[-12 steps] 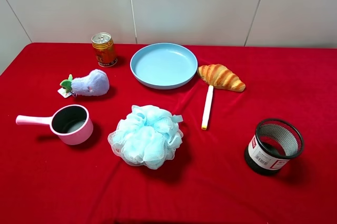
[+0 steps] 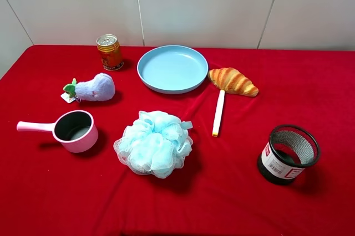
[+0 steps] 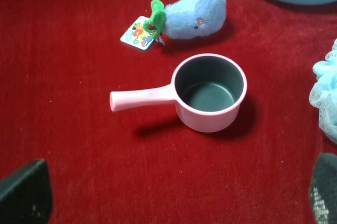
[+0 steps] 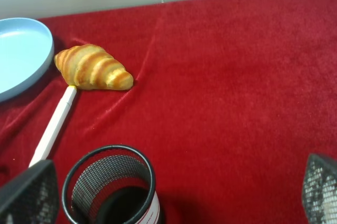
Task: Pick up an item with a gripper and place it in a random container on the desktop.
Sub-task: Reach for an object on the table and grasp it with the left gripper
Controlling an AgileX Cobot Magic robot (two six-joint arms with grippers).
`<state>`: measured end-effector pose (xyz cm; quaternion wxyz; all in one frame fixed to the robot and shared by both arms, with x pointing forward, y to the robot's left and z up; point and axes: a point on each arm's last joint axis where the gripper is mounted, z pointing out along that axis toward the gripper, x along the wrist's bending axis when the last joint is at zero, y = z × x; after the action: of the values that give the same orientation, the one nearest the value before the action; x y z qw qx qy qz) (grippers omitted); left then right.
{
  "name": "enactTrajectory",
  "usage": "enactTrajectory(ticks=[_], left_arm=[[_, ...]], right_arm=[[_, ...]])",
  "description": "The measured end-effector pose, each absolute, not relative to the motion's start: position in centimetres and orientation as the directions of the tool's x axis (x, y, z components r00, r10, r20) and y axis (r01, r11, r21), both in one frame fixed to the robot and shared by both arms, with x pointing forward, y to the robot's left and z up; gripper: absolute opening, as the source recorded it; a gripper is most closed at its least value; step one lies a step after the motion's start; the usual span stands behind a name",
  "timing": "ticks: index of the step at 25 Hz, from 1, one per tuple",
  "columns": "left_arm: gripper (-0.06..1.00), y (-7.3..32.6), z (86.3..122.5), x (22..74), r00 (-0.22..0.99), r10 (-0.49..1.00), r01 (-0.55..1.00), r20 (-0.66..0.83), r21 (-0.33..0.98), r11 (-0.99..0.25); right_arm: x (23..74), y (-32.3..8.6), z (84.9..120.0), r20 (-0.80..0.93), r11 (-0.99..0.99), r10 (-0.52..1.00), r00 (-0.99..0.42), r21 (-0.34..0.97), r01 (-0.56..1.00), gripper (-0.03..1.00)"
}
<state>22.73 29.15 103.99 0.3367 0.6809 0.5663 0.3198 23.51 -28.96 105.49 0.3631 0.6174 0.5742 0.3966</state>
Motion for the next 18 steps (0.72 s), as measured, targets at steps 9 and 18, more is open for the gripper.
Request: enactTrajectory(ticks=[9, 18], left_arm=[[0.97, 29.15, 103.99, 22.73, 0.153, 0.987, 0.556, 0.052, 0.821, -0.130], [0.97, 29.14, 104.48, 22.78, 0.148, 0.988, 0.555, 0.044, 0.823, -0.120]], right_arm=[[23.51, -28.96, 105.49, 0.073, -0.077, 0.997, 0.026, 0.904, 0.421, 0.69], [23.51, -28.96, 105.49, 0.073, -0.077, 0.997, 0.026, 0.904, 0.421, 0.69]])
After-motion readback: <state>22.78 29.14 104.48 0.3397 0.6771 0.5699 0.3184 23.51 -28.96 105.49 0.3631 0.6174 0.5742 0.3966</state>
